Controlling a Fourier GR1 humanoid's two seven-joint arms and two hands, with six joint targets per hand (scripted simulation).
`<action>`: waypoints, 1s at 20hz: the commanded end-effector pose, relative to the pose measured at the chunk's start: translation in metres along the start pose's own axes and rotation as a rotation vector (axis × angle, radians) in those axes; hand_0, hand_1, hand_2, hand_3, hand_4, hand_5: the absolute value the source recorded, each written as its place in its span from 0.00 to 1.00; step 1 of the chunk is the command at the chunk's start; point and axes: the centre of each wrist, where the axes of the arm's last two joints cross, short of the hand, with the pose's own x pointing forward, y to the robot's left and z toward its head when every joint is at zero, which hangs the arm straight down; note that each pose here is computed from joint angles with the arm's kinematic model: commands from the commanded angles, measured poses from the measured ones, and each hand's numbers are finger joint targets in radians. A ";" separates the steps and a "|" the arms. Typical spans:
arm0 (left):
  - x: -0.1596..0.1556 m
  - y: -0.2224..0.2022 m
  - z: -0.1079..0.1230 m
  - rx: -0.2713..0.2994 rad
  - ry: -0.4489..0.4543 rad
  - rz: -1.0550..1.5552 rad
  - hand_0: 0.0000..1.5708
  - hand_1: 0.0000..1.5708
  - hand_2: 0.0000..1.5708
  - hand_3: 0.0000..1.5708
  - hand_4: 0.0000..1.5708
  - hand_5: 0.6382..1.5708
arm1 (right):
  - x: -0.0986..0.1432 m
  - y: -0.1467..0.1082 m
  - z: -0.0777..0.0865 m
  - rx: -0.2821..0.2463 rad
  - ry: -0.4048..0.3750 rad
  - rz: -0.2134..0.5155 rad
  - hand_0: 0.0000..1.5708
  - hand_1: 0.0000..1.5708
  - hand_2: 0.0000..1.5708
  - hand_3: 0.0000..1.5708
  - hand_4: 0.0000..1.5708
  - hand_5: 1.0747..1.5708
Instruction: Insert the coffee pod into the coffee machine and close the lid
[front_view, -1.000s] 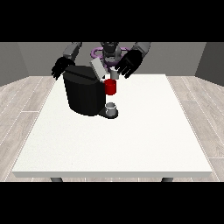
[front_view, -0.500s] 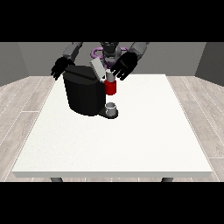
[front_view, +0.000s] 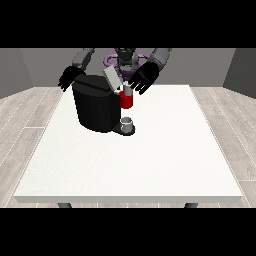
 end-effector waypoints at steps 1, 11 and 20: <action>0.005 0.020 -0.003 0.039 0.000 -0.003 0.77 0.77 0.81 0.77 0.33 1.00 | 0.017 0.000 -0.012 0.019 -0.026 -0.021 0.00 0.00 0.00 0.00 0.28 1.00; 0.016 0.002 -0.009 -0.004 -0.003 -0.026 0.78 0.78 0.81 0.75 0.31 1.00 | 0.022 0.002 -0.021 -0.020 -0.039 0.001 0.00 0.00 0.00 0.00 0.28 1.00; 0.013 -0.013 -0.007 -0.052 0.015 -0.018 0.73 0.73 0.75 0.65 0.29 1.00 | 0.009 -0.023 -0.018 -0.041 -0.019 -0.019 0.00 0.00 0.00 0.00 0.26 1.00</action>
